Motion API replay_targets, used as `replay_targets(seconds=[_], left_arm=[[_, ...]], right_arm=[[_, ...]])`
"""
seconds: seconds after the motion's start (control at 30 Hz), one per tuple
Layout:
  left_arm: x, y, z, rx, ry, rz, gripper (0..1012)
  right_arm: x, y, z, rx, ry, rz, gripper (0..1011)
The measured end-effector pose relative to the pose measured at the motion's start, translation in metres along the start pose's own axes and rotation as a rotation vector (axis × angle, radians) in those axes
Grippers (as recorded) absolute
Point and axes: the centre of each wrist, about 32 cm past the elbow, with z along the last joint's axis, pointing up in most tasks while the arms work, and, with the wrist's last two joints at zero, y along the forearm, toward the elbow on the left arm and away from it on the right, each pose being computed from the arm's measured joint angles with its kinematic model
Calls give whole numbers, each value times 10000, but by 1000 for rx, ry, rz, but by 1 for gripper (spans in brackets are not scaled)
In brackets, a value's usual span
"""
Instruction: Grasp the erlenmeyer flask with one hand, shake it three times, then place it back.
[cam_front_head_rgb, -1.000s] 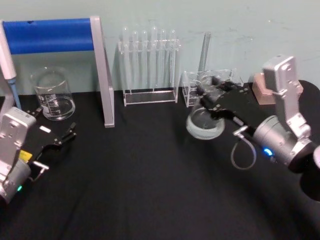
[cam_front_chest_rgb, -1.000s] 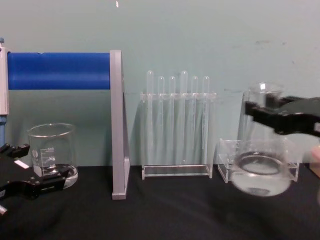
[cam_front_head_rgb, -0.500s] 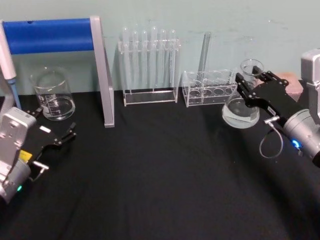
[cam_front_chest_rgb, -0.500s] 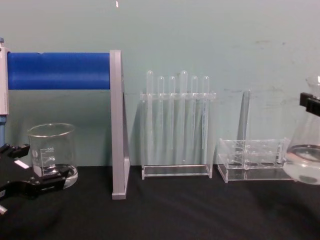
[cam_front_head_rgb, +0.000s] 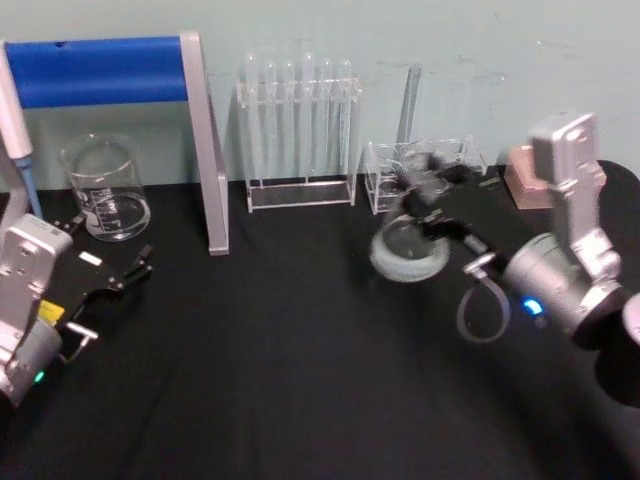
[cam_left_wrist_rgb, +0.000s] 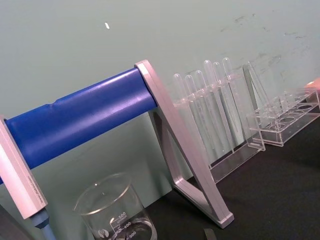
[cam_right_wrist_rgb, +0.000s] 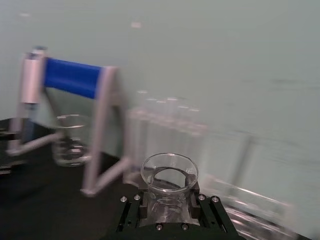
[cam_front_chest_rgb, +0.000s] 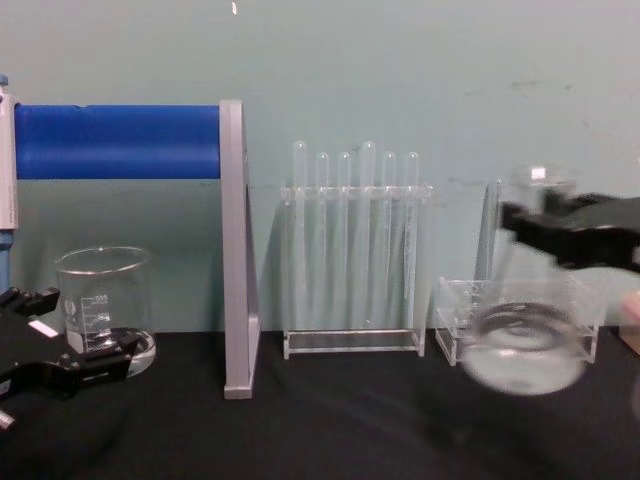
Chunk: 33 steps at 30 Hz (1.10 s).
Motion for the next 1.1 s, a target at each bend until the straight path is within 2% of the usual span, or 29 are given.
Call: replay_targets(seconds=[0.07, 0.17, 0.27, 0.57, 0.83, 0.93, 1.1], left_arm=[[0, 0, 0, 0, 0, 0, 1001], [0, 0, 0, 0, 0, 0, 1001], [0, 0, 0, 0, 0, 0, 1001], [0, 0, 0, 0, 0, 0, 1001], [0, 0, 0, 0, 0, 0, 1001], [0, 0, 0, 0, 0, 0, 1001], [0, 0, 0, 0, 0, 0, 1001]], right_arm=[[-116, 42, 6, 1, 4, 63, 457], [-228, 83, 12, 2, 6, 124, 457], [-408, 134, 18, 1, 8, 220, 457], [-706, 159, 50, 4, 14, 394, 457], [-807, 130, 51, 0, 19, 463, 457], [-795, 131, 54, -1, 18, 458, 457], [-710, 141, 47, -6, 11, 411, 457]])
